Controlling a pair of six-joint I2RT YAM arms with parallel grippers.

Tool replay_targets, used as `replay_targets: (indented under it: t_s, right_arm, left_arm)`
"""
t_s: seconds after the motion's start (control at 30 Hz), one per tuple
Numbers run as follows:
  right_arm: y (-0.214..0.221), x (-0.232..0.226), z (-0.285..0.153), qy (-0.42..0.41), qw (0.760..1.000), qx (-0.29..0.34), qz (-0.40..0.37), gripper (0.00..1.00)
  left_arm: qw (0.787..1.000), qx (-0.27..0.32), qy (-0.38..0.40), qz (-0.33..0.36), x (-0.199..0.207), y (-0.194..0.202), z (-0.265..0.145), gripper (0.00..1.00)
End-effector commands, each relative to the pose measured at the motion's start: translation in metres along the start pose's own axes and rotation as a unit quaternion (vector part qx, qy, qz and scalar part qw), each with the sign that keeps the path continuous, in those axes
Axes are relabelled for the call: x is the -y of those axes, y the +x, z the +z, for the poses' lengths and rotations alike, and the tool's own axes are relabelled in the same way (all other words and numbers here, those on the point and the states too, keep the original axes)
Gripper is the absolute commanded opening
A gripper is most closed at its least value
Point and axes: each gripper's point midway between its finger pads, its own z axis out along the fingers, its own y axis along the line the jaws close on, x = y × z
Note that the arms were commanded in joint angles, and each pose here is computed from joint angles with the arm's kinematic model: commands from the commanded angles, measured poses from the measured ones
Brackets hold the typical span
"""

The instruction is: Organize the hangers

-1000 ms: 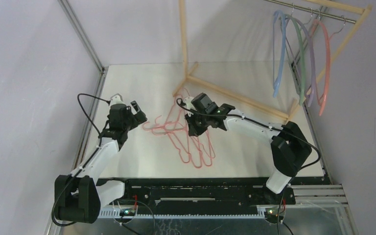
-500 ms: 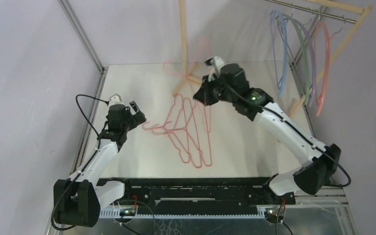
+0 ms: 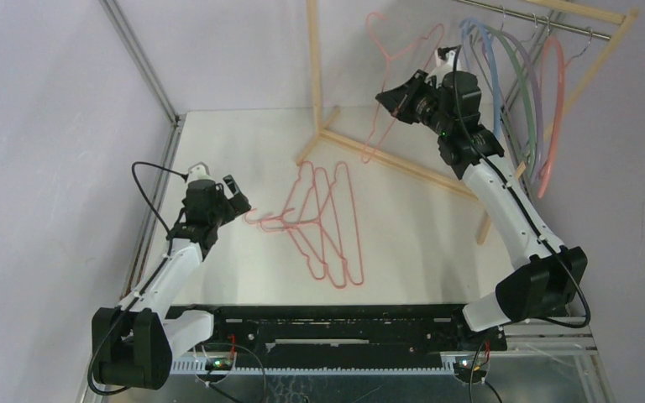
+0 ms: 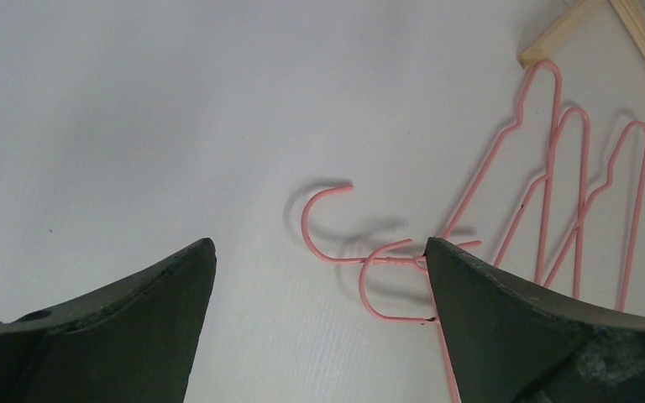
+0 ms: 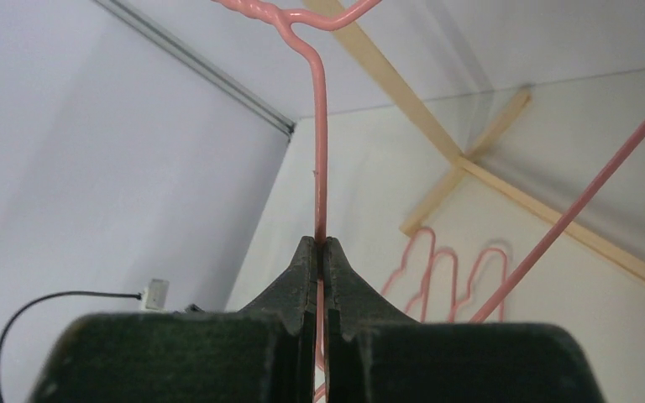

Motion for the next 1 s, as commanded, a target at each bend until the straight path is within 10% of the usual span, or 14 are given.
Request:
replay_targets:
  t_s: [0.0, 0.43, 0.97]
  right_arm:
    - [-0.061, -0.044, -0.019, -0.081, 0.993, 0.081, 0.013, 0.00]
    - [-0.089, -0.069, -0.050, -0.128, 0.983, 0.131, -0.007, 0.00]
    - [-0.122, 0.013, -0.032, -0.012, 0.986, 0.165, 0.006, 0.00]
  left_arm:
    - [0.999, 0.036, 0.009, -0.001, 0.008, -0.027, -0.006, 1.00]
    - [0.999, 0.032, 0.014, -0.004, 0.011, -0.027, -0.001, 1.00]
    - [0.999, 0.034, 0.008, 0.004, 0.008, -0.027, -0.004, 1.00]
